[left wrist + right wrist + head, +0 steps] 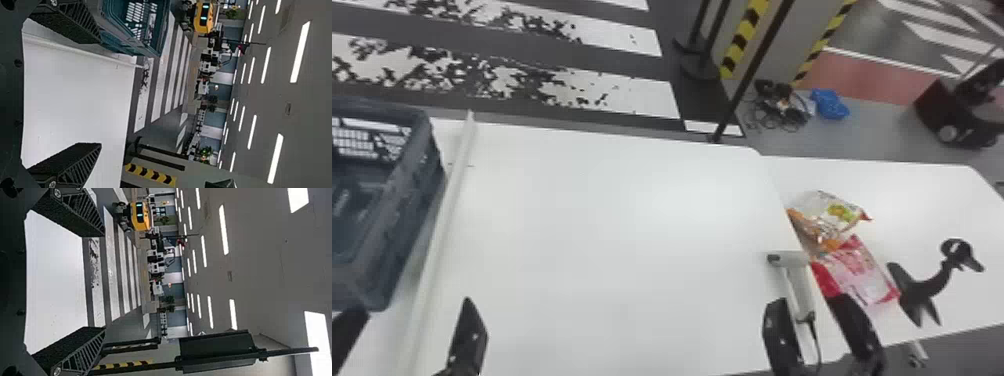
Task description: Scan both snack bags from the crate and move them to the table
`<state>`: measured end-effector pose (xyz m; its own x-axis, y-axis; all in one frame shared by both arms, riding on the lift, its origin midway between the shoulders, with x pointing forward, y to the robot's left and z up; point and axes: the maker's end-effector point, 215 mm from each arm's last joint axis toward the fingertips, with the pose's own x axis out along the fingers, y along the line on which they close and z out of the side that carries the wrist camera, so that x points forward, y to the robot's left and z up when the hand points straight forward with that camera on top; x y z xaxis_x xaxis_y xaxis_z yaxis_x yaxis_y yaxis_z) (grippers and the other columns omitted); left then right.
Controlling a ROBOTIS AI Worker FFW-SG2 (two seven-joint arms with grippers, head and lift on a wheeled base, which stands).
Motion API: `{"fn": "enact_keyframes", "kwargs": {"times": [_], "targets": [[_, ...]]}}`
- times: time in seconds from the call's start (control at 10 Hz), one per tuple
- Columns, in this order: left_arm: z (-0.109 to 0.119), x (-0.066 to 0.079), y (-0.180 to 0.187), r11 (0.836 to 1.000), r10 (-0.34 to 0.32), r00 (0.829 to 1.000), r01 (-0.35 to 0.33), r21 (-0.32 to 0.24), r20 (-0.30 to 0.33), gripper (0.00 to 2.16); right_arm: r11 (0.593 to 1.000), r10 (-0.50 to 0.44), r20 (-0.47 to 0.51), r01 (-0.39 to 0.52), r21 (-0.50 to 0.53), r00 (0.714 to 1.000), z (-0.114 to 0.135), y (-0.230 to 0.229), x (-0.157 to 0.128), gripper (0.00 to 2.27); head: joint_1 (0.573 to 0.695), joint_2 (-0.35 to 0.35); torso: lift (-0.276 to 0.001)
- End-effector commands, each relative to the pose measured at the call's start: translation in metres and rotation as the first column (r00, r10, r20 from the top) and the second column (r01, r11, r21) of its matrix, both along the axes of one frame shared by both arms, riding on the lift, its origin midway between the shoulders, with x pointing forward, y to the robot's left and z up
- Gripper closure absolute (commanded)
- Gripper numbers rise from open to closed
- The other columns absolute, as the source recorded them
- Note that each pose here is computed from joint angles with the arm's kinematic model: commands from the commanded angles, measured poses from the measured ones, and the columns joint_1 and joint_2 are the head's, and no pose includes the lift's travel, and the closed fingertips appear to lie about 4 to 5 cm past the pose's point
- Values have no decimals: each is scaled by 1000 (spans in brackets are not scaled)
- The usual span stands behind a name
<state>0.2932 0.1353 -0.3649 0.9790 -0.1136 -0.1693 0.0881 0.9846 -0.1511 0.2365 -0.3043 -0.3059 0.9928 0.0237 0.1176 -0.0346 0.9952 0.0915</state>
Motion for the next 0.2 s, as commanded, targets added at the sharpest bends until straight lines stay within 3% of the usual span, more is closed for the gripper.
{"fn": "enact_keyframes", "kwargs": {"times": [0.0, 0.1], "targets": [[-1, 0, 0, 1000, -1, 1000, 1, 1, -3, 56, 1000, 0, 1, 0, -1, 1000, 0, 0, 0, 80, 695, -350, -87], [-1, 0, 0, 1000, -1, 1000, 1, 2, -2, 56, 1000, -1, 1, 1, 1, 1000, 0, 0, 0, 80, 695, -350, -87]]}}
